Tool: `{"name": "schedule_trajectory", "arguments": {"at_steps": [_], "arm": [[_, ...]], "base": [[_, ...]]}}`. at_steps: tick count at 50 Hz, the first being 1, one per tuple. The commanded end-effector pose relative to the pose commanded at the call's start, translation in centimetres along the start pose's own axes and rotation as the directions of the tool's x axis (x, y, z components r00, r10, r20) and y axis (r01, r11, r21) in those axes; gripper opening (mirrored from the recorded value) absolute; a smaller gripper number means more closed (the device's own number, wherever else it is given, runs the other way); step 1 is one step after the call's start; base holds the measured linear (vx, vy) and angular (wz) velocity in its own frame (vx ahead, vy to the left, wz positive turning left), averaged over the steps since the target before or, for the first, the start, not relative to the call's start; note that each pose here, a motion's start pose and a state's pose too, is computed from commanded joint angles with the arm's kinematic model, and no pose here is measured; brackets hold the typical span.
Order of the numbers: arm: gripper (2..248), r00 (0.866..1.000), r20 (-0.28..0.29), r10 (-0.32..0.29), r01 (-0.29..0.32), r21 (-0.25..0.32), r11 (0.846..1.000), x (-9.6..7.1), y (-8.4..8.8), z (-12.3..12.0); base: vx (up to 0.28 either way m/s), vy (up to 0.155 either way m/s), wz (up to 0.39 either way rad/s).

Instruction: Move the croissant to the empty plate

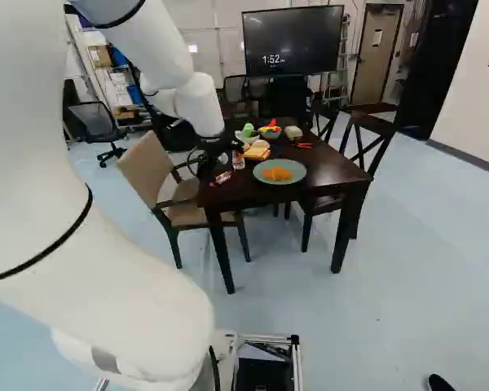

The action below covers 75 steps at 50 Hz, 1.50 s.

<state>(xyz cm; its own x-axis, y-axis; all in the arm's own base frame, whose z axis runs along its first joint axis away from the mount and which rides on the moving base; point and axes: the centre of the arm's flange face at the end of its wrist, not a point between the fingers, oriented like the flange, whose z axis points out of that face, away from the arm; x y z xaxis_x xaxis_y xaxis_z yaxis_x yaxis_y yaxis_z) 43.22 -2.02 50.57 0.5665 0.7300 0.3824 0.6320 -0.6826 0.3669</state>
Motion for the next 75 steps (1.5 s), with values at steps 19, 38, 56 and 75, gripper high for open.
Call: {"name": "schedule_trajectory", "arguments": {"at_steps": [19,38,56,75], "arm": [[247,0.991,-0.049,0.126,-0.131,-0.096,0.987,-2.0,-2.2,1.3],[247,0.953,-0.153,0.261,-0.287,-0.18,0.941,-4.3,-5.0,2.5],[247,0.884,-0.286,0.37,-0.435,-0.212,0.875,-6.7,-8.1,3.3],[247,0.793,-0.415,0.446,-0.556,-0.193,0.808,-8.9,-10.9,3.6]], "base": [[0.0,0.0,0.0],[0.0,0.0,0.0],[0.0,0.0,0.0],[0.0,0.0,0.0]]}}
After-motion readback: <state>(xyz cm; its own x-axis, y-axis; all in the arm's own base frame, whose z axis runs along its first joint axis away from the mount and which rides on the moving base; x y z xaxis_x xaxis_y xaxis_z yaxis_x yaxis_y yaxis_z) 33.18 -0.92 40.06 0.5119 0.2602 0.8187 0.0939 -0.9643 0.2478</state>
